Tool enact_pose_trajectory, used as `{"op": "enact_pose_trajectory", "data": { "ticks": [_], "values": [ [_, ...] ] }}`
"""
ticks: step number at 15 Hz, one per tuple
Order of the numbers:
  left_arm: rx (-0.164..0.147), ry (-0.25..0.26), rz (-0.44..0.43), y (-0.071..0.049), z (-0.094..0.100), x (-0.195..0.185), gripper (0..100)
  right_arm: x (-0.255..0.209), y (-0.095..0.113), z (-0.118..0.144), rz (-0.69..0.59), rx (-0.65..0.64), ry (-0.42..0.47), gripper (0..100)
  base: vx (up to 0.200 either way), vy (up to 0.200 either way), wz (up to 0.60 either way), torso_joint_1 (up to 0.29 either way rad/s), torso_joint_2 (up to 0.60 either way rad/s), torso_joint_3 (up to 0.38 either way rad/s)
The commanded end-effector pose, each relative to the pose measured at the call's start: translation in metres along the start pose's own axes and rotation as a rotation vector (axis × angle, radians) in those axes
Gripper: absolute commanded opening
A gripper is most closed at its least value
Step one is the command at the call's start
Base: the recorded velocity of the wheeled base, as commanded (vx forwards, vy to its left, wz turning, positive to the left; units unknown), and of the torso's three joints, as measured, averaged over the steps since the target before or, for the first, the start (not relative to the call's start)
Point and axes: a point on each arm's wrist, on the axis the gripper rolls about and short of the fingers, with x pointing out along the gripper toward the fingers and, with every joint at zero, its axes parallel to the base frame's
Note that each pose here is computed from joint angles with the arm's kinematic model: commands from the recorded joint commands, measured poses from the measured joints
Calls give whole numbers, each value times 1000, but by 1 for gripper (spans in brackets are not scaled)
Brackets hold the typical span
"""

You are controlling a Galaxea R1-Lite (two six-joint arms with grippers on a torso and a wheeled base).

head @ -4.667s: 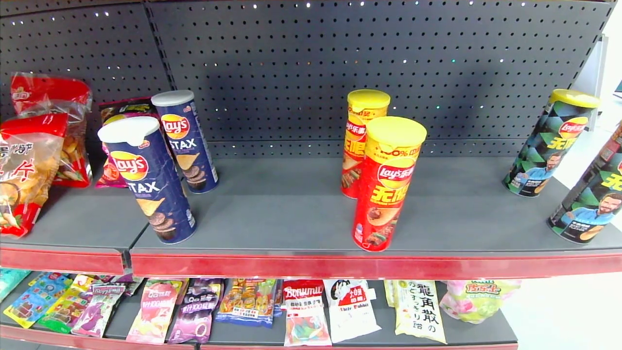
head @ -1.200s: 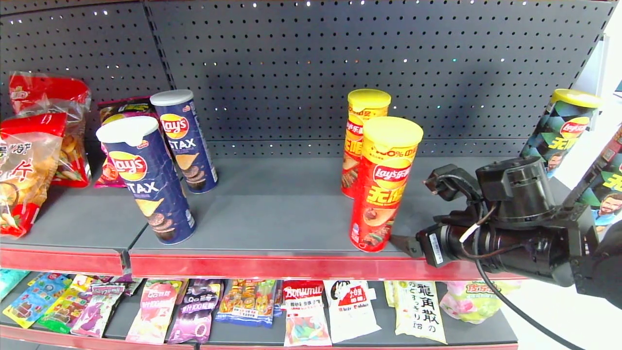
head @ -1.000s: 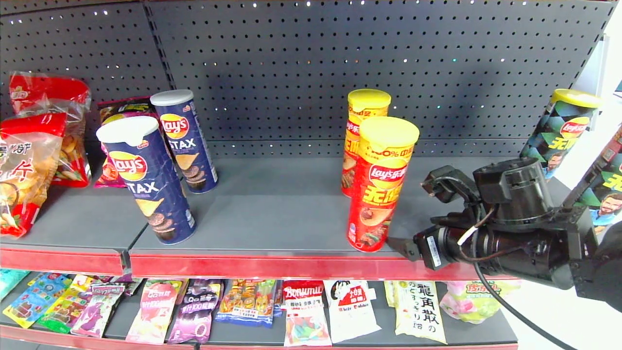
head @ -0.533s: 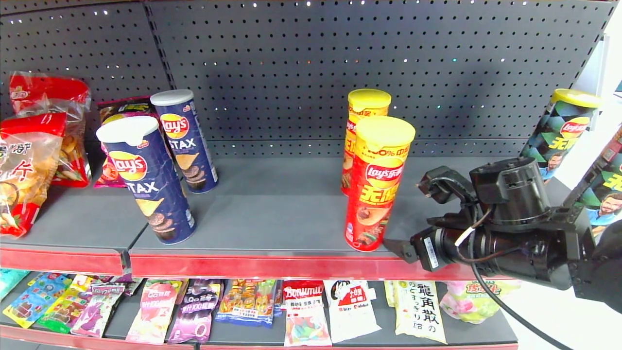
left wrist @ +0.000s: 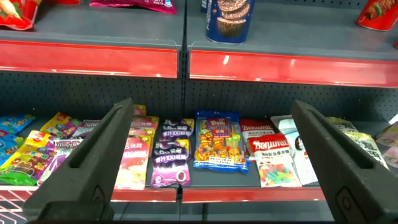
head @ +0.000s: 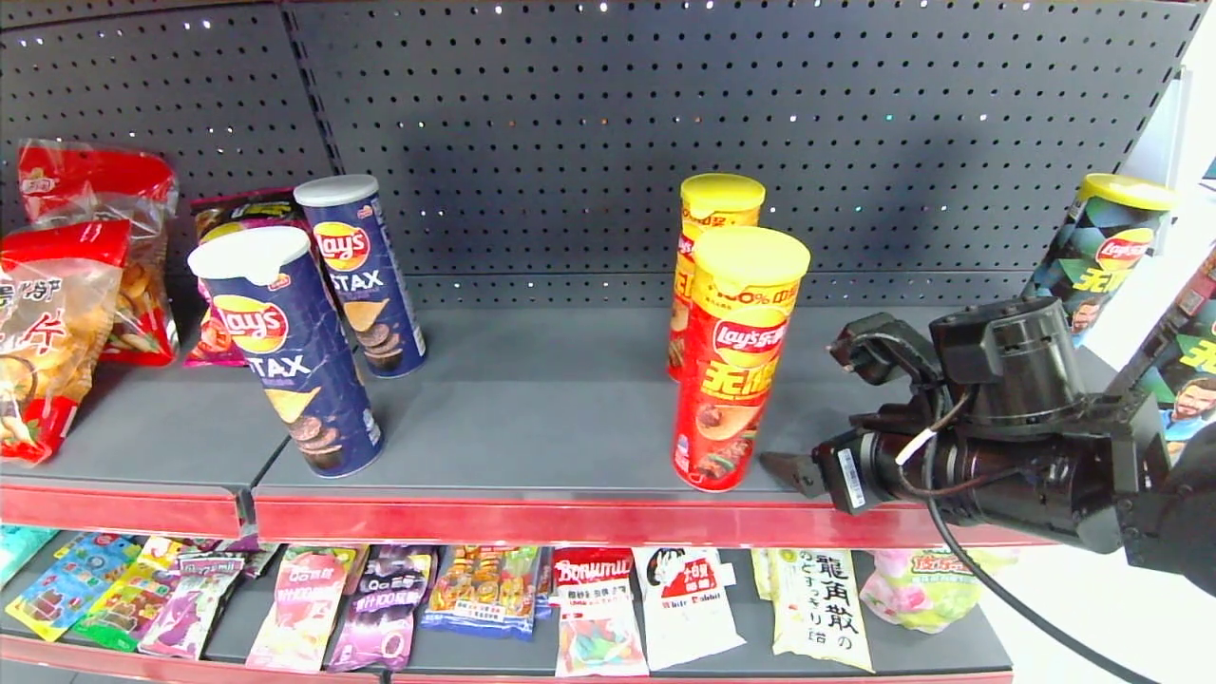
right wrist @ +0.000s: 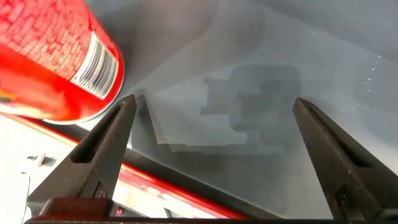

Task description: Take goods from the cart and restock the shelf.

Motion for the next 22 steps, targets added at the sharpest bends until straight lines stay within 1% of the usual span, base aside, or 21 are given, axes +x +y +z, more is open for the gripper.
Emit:
{"op": "enact_pose_trajectory", "data": {
  "ticks": [1, 6, 22],
  "values": [
    [-1, 1, 0, 0, 0, 0, 100, 1, 2, 0, 5, -3, -1, 100, 0, 0, 0, 0, 0, 0],
    [-1, 1, 0, 0, 0, 0, 100, 3, 9, 1, 25, -16, 1, 100, 0, 0, 0, 0, 0, 0],
    [1, 1, 0, 0, 0, 0, 100, 5, 15, 6, 39, -25, -10, 100, 0, 0, 0, 0, 0, 0]
  ]
}}
